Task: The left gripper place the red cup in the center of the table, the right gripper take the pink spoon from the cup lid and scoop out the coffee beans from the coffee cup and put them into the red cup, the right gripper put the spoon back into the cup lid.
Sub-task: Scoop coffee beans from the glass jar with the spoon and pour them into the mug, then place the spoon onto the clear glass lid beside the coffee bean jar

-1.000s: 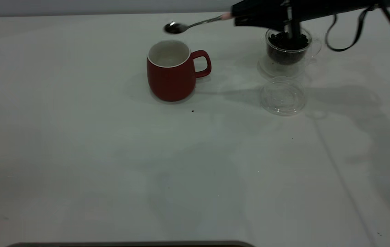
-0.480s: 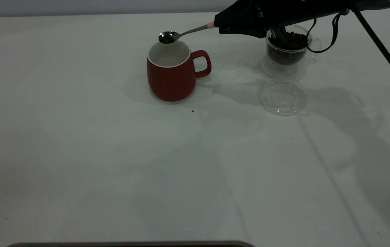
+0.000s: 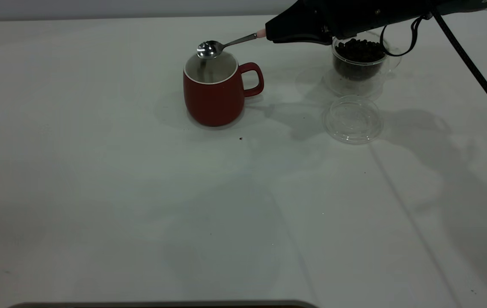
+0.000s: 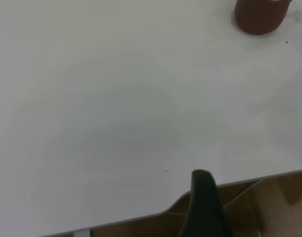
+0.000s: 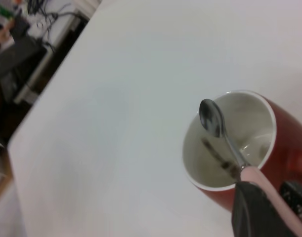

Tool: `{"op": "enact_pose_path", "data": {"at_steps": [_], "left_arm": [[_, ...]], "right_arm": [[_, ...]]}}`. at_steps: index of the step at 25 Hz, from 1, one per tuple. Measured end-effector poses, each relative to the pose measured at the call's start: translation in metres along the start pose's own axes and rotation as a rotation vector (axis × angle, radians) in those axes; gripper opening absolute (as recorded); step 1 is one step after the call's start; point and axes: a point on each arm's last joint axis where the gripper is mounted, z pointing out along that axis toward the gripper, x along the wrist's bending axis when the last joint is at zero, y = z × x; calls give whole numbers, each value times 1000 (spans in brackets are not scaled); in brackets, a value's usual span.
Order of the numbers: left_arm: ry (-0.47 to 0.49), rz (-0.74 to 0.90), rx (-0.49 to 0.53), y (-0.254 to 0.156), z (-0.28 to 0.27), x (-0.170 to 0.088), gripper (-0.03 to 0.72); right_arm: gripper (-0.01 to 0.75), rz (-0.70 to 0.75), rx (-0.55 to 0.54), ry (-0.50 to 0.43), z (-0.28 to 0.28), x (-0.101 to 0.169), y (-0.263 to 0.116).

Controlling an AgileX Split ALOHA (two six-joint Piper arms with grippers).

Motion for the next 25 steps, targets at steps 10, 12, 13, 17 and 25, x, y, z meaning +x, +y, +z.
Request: {"op": "enact_pose_path", "data": {"at_steps": [10,12,13,17,25], "left_arm": [[0,0,0,0,0,0,587],[0,0,0,0,0,0,587],[0,0,0,0,0,0,587],[0,0,0,0,0,0,587],[0,0,0,0,0,0,587]], "right_arm": [[96,-353,82,-7,-22,39,33],[96,-384,138,-17,-39,51,44],[96,-411,173,-26,-51,56,49],[96,-382,296,-89,-105,56,54],[96,-58,322,-264,-171,-5,6]]}}
